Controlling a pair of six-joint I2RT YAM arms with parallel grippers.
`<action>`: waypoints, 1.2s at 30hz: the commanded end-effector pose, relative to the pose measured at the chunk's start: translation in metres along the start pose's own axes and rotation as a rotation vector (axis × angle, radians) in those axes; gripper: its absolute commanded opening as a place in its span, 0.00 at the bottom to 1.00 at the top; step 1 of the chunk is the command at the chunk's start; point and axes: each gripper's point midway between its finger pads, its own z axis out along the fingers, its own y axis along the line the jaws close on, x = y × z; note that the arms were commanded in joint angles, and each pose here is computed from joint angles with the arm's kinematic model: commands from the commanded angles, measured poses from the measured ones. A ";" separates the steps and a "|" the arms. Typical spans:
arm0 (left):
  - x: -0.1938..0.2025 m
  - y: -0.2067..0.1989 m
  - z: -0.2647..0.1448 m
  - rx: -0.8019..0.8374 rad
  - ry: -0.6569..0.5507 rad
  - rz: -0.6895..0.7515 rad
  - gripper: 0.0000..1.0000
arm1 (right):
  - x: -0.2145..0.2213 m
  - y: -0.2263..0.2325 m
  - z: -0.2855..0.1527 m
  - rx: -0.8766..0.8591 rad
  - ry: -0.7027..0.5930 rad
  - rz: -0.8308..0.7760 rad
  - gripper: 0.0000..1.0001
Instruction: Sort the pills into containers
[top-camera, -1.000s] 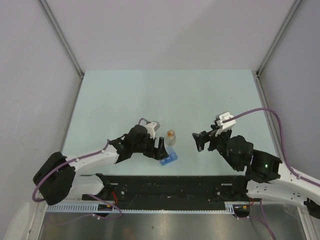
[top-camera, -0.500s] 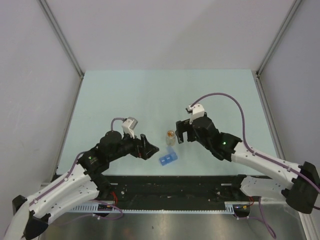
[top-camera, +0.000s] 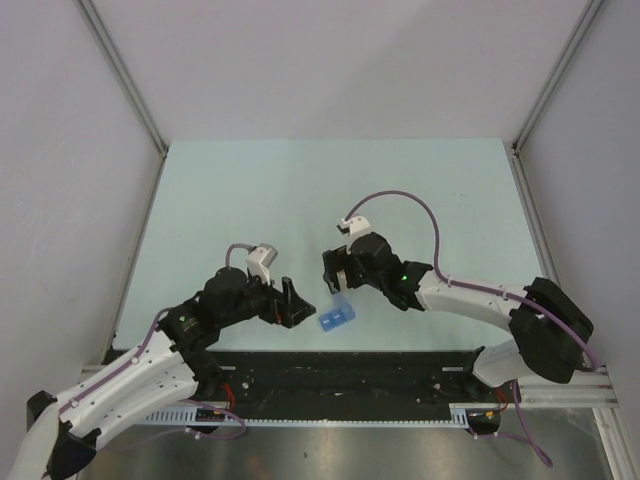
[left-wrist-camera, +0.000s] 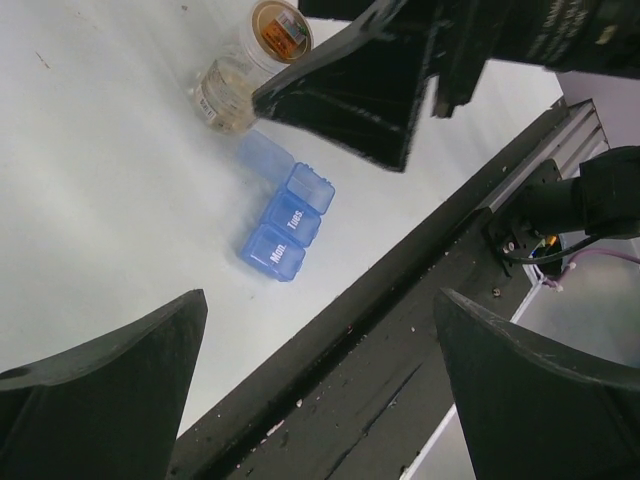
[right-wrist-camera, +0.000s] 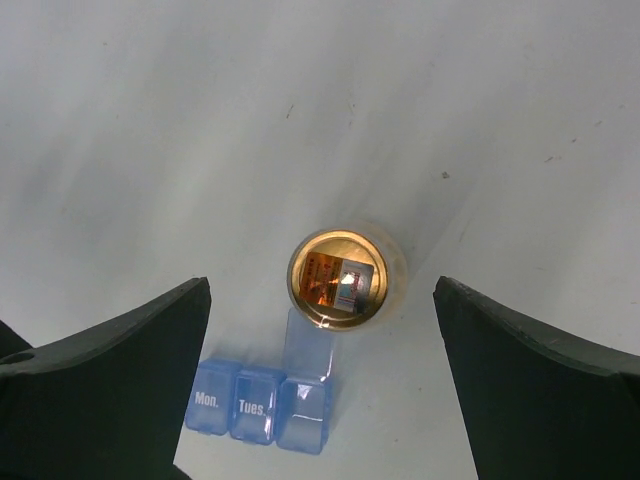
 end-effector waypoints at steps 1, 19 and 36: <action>-0.001 -0.003 -0.002 0.020 -0.012 -0.016 1.00 | -0.010 0.016 0.018 -0.025 -0.045 -0.021 1.00; 0.001 -0.001 -0.005 0.021 -0.018 -0.004 1.00 | -0.018 0.000 0.024 0.111 -0.080 -0.061 0.19; -0.107 -0.066 -0.074 0.178 -0.456 0.476 0.97 | -0.084 0.119 -0.137 -0.731 0.000 0.177 0.00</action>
